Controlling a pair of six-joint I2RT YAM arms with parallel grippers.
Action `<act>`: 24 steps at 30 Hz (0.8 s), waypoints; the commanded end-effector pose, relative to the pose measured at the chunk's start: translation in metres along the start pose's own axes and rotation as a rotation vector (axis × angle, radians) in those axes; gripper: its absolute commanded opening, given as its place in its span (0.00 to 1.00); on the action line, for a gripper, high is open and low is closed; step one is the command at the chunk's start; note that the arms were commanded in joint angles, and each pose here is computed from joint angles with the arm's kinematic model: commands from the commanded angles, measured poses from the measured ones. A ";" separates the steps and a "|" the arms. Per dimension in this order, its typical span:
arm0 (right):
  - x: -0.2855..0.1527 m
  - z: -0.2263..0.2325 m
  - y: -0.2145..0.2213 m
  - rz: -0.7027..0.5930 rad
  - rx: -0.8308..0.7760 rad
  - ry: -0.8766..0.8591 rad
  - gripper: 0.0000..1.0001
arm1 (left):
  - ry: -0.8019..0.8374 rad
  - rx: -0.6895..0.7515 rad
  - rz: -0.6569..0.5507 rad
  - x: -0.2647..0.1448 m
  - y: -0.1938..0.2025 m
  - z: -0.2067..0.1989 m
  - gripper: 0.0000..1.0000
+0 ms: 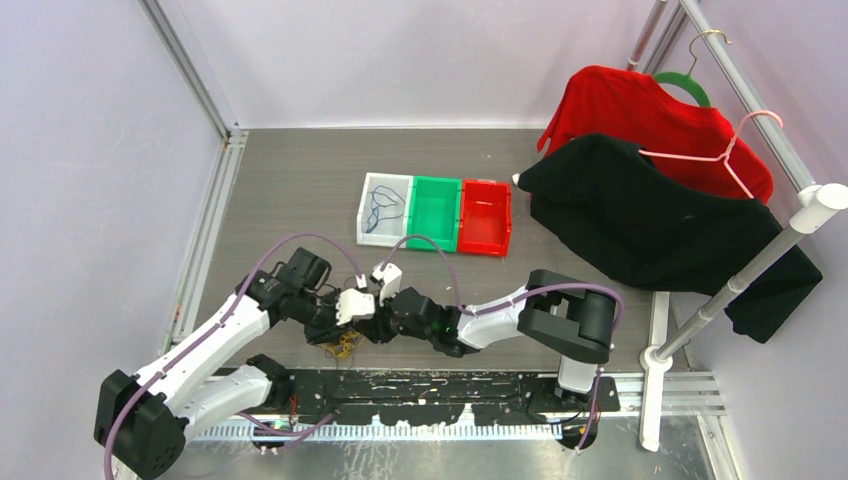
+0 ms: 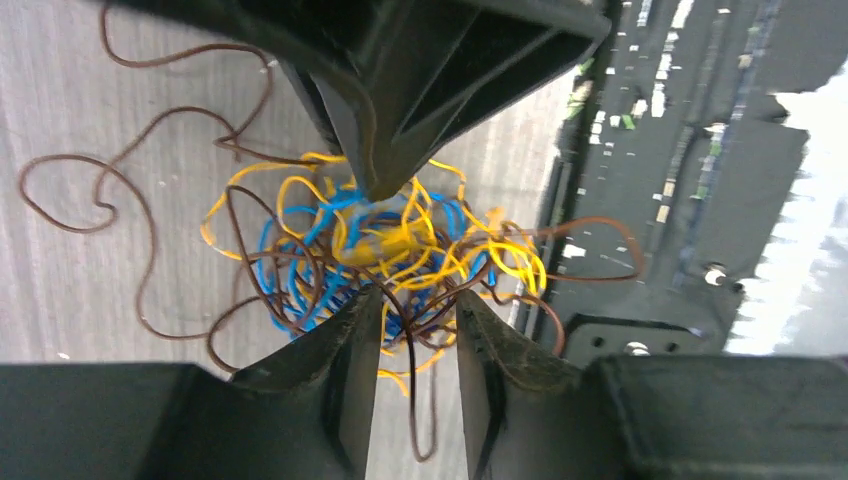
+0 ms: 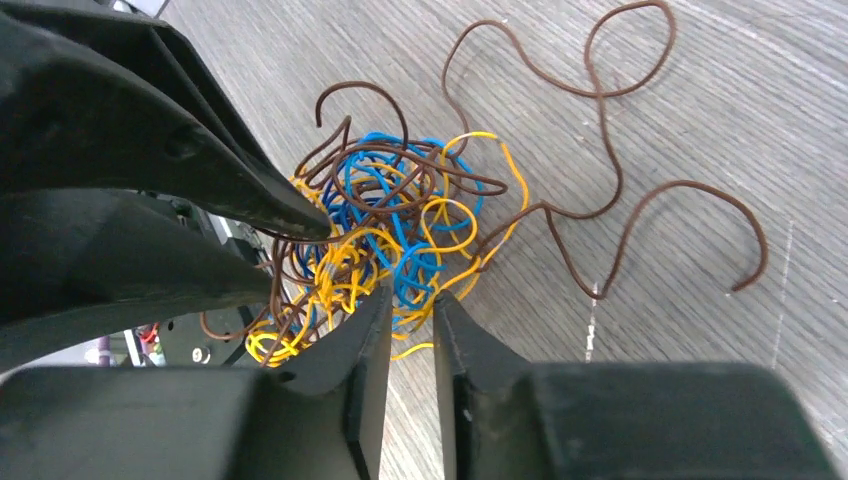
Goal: Untangle the cables
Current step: Untie the cable.
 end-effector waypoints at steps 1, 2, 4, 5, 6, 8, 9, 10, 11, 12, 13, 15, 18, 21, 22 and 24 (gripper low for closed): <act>0.000 -0.001 -0.017 -0.092 0.060 -0.004 0.21 | -0.172 0.167 -0.071 0.009 -0.009 0.029 0.33; -0.003 -0.003 -0.017 -0.098 0.065 0.002 0.16 | -0.168 0.188 -0.063 0.012 -0.006 0.030 0.30; -0.008 -0.009 -0.017 -0.107 0.079 0.025 0.04 | -0.159 0.218 -0.040 0.016 -0.001 0.030 0.18; -0.010 -0.013 -0.018 -0.112 0.089 0.039 0.02 | -0.149 0.221 -0.027 0.017 0.001 0.030 0.11; -0.012 -0.017 -0.019 -0.119 0.104 0.060 0.01 | -0.146 0.229 -0.019 0.016 0.001 0.030 0.03; -0.018 -0.029 -0.023 -0.144 0.144 0.102 0.01 | -0.160 0.234 -0.017 0.010 -0.001 0.030 0.00; -0.023 -0.034 -0.025 -0.163 0.161 0.120 0.01 | -0.164 0.236 -0.027 0.005 -0.003 0.029 0.00; -0.028 -0.037 -0.026 -0.179 0.173 0.128 0.01 | -0.164 0.241 -0.042 0.000 -0.006 0.027 0.00; -0.033 -0.036 -0.031 -0.200 0.173 0.115 0.01 | -0.162 0.246 -0.066 -0.006 -0.011 0.025 0.00; -0.037 -0.036 -0.032 -0.212 0.160 0.108 0.01 | -0.163 0.239 -0.094 -0.013 -0.017 0.023 0.00; -0.039 -0.035 -0.034 -0.222 0.155 0.107 0.01 | -0.161 0.225 -0.131 -0.019 -0.025 0.020 0.00; -0.043 -0.037 -0.038 -0.238 0.156 0.140 0.01 | -0.155 0.203 -0.199 -0.034 -0.040 0.015 0.00; -0.061 -0.045 -0.047 -0.307 0.150 0.219 0.01 | -0.180 0.194 -0.216 -0.053 -0.051 0.013 0.00; -0.091 -0.053 -0.062 -0.399 0.137 0.312 0.01 | -0.207 0.287 -0.147 -0.064 -0.044 0.010 0.00; -0.101 -0.056 -0.068 -0.426 0.134 0.344 0.01 | -0.217 0.318 -0.117 -0.066 -0.038 0.009 0.00; -0.124 -0.061 -0.083 -0.496 0.146 0.382 0.01 | -0.253 0.366 -0.058 -0.068 -0.028 0.009 0.00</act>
Point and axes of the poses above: each gripper's point midway between its finger pads, its own x axis out along the fingers, its own z axis along the line the jaws close on, y = z × x, the point moved 7 cm from there along -x, back along the fingers, and after that the axes turned 3 degrees about x, right-handed, at the moved point
